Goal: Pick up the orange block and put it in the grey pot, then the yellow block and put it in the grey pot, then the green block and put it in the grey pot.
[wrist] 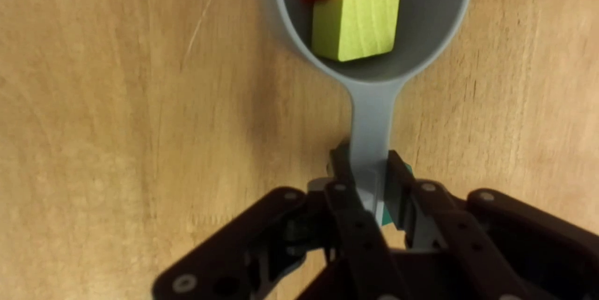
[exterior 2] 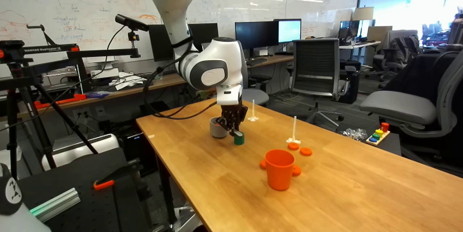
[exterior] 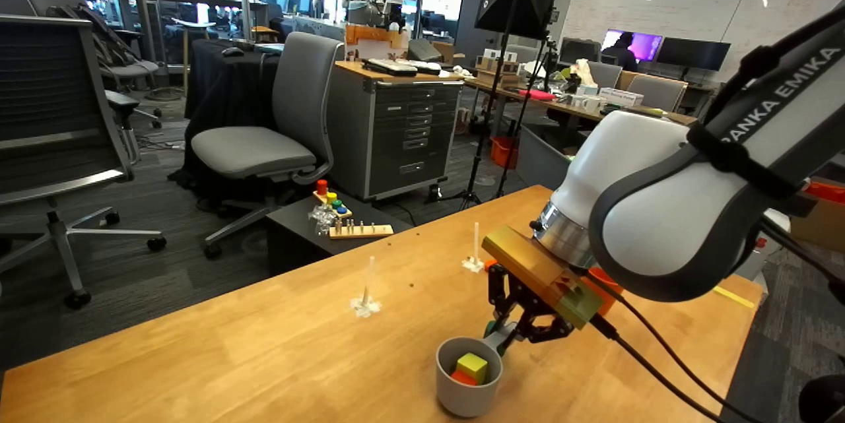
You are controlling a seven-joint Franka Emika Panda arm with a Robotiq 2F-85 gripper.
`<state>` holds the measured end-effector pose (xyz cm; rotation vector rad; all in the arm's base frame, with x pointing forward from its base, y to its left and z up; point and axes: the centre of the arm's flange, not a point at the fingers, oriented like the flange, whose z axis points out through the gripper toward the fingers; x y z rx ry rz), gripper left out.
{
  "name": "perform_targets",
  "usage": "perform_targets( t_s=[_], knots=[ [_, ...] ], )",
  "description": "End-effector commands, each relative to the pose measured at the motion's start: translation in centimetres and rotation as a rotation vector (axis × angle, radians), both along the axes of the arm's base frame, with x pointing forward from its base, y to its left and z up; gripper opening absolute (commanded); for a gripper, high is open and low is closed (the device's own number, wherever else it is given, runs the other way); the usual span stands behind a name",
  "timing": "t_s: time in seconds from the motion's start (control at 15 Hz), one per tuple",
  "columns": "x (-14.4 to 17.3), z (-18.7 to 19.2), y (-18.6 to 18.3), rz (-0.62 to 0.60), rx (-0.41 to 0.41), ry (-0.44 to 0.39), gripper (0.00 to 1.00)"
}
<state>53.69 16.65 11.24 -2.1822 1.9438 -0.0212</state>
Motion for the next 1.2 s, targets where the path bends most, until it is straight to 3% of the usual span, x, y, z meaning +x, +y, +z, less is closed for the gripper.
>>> perform_targets(
  t_s=[0.0, 1.13],
  knots=[
    [1.2, -0.7, 2.6, 0.036, -0.018, -0.009, 0.09],
    [2.8, 0.4, 5.9, 0.119, -0.070, -0.046, 0.08]
  ],
)
